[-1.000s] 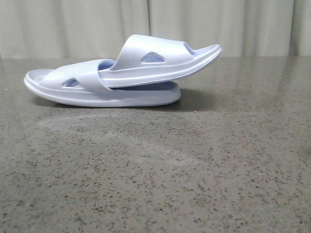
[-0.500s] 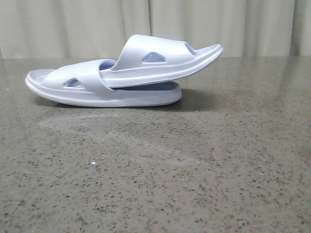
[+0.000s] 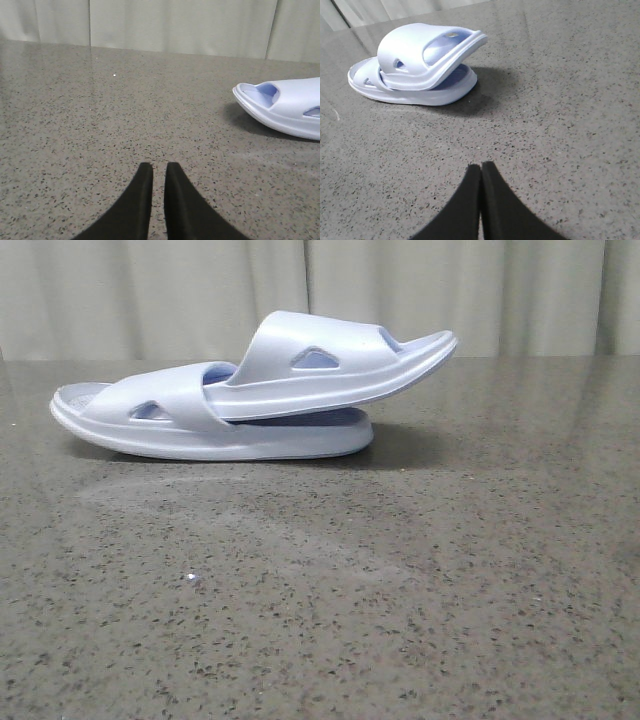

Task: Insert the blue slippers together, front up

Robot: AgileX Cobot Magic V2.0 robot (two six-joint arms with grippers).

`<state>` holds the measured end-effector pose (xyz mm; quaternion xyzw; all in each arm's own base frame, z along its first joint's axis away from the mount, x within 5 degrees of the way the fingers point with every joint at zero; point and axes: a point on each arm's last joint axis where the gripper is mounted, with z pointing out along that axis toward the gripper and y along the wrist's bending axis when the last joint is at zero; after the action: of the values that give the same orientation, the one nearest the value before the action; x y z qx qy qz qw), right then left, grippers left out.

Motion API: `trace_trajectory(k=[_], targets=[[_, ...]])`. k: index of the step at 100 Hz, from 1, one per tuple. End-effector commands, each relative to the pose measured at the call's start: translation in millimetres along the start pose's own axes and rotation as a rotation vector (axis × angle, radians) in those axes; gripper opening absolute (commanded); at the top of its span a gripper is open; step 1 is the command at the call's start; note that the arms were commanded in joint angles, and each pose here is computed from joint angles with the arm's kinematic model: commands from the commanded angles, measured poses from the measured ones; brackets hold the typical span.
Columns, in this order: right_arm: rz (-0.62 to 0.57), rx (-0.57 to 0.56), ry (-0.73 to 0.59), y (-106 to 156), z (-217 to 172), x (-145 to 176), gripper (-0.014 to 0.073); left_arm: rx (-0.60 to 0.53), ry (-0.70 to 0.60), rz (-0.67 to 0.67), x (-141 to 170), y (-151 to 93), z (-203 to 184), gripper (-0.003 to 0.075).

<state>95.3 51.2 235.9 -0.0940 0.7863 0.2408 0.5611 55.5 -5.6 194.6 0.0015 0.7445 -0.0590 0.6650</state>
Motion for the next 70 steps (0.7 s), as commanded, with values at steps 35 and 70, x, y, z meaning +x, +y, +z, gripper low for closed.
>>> trace_trajectory(k=[35, 70], targets=[[0.002, 0.002, -0.031, 1.5, -0.8, -9.0, -0.0083, 0.007, -0.088, 0.001, -4.6, -0.2, -1.8, 0.0015], [0.003, 0.040, -0.050, -1.9, -1.0, -10.8, -0.0083, 0.007, -0.088, 0.001, -4.6, -0.2, -1.8, 0.0015]])
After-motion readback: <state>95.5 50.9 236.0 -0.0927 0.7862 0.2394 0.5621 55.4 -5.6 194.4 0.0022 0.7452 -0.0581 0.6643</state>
